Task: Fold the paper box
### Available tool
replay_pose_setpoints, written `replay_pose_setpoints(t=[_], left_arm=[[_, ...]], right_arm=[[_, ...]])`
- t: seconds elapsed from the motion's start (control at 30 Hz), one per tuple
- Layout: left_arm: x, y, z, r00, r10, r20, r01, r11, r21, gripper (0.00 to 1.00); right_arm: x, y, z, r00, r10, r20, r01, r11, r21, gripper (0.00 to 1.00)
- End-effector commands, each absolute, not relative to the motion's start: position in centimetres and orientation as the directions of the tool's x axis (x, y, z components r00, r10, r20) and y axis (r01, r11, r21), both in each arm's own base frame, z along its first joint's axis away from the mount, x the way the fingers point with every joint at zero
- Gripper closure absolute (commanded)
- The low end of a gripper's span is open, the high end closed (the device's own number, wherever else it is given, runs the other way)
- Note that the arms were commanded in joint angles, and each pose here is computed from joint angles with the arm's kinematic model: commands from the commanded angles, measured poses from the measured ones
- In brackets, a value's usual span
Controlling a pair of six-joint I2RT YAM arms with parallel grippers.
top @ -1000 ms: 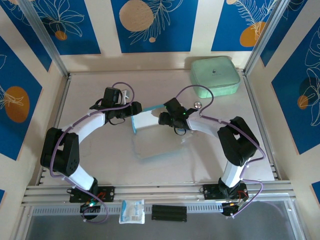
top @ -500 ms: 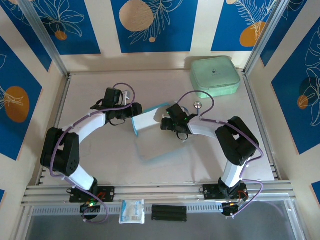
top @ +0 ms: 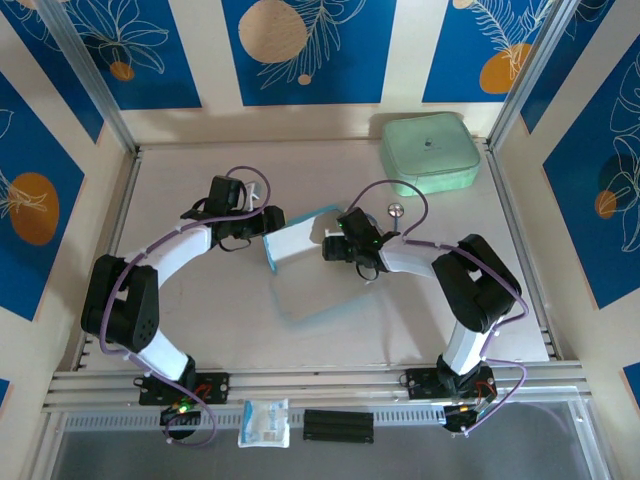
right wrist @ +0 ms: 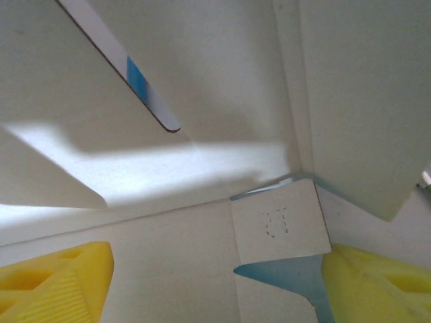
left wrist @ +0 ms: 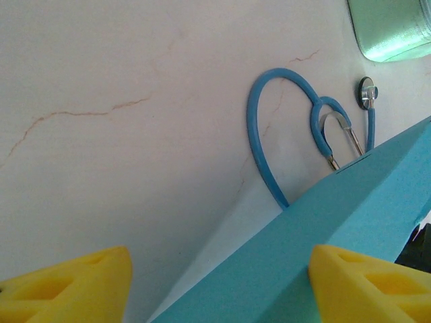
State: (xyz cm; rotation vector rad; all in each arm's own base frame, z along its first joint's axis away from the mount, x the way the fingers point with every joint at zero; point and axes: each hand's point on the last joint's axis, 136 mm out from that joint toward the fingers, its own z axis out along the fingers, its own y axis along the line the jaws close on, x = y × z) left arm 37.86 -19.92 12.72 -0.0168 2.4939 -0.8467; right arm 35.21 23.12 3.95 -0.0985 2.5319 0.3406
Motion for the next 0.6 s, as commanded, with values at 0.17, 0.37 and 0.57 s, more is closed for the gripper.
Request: replay_pose_setpoints(t=[0.17,0.37,0.57], left_arm=[[36.6,-20.4,11.8,-0.894,-0.126,-0.429,0.159,0.808,-0.567,0.30],[36.6,-20.4,11.8,-0.895,-0.125,-0.429,0.159,0.807,-0.568,0.30],[36.6,-20.5,11.7,-0.895,-0.124,-0.429,0.161,0.807,-0.568,0.30]], right_arm=[[36.3,23.7,6.4,-0.782,-0.019,-0.623,-0.225,0.941,0.253,0.18],[36.2,24.7,6.3,-0.789,-0.021,-0.614,-0.265,0.914,0.308,0.32],[35.8,25.3,6.1,-0.796,-0.028,-0.604,-0.282,0.900,0.331,0.42]])
